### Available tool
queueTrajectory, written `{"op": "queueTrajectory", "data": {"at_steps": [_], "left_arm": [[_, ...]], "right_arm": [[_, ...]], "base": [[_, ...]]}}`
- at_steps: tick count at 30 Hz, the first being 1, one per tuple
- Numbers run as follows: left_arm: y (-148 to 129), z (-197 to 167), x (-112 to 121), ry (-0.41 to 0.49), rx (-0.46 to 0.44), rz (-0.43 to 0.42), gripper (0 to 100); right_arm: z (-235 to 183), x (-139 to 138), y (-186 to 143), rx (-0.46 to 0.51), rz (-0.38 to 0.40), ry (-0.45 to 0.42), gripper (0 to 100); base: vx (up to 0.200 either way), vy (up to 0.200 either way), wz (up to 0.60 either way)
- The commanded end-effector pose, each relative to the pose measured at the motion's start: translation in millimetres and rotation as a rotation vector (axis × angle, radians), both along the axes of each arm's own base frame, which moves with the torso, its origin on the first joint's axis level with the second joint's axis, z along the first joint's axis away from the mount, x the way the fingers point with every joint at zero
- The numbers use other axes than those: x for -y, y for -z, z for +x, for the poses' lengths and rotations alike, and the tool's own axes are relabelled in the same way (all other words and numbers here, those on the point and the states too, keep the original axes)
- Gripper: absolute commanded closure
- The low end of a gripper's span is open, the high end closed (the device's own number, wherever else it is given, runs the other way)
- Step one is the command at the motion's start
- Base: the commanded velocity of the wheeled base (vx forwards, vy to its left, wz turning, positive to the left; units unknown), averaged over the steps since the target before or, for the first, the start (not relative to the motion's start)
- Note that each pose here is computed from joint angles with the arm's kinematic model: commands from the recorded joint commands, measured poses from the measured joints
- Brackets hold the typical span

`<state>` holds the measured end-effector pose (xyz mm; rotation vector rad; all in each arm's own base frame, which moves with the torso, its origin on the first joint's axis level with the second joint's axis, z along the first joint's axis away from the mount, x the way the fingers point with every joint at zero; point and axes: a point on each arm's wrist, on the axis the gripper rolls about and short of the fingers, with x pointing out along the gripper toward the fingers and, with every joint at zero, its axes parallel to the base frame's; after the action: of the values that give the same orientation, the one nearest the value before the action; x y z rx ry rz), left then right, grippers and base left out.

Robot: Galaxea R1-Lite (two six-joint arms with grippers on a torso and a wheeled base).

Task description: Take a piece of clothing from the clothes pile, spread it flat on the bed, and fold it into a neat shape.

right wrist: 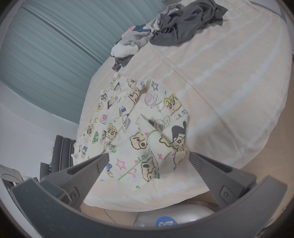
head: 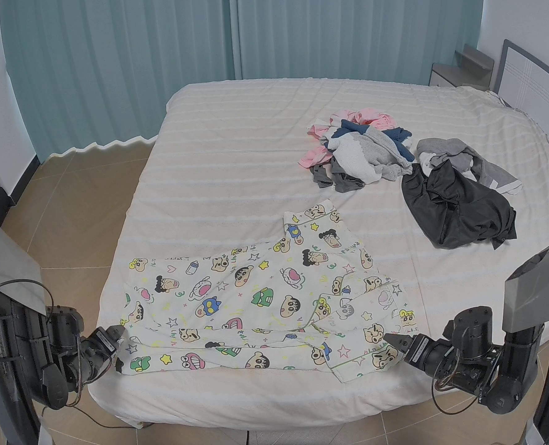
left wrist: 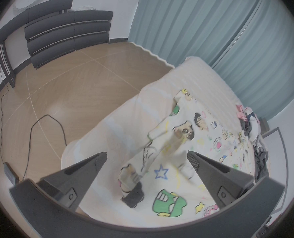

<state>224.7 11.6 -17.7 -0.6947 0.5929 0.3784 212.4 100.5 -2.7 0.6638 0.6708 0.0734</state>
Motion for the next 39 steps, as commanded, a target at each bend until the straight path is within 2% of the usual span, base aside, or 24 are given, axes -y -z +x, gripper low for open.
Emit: {"op": "queueTrajectory", "data": {"at_steps": [1,6,12,20,26,31,33,35,36,39], "left_arm": [[-47,-4,-7,-0.017,0.209,0.004,0],[-55,-7,-8,-0.027,0.242,-0.001,0],[-55,-6,-10,-0.034,0.245,-0.001,0],[-56,1,-9,-0.026,0.271,0.003,0],[-50,8,-10,-0.019,0.255,0.014,0],[-46,12,-10,-0.006,0.243,0.031,0],[-40,16,-10,0.042,0.226,0.057,0],[-35,20,-11,0.128,0.207,0.086,0],[-32,25,-14,0.227,0.214,0.104,0],[-27,33,-16,0.312,0.227,0.098,0]], "right_arm": [[-16,11,-33,0.089,0.041,0.013,0],[-16,18,-40,0.118,0.05,0.042,0],[-14,21,-41,0.122,0.049,0.055,0],[-7,18,-44,0.165,0.023,0.032,0],[5,12,-46,0.208,-0.001,0.005,0],[9,7,-41,0.197,-0.001,-0.011,0],[14,5,-38,0.192,-0.003,-0.011,0],[18,4,-35,0.188,-0.004,-0.011,0],[20,2,-32,0.183,-0.007,-0.015,0],[20,0,-30,0.177,-0.008,-0.021,0]], "base": [[0.0,0.0,0.0],[0.0,0.0,0.0],[0.2,0.0,0.0],[0.2,0.0,0.0],[0.2,0.0,0.0],[0.16,0.0,0.0],[0.0,0.0,0.0],[0.0,0.0,0.0],[0.0,0.0,0.0],[0.0,0.0,0.0]]}}
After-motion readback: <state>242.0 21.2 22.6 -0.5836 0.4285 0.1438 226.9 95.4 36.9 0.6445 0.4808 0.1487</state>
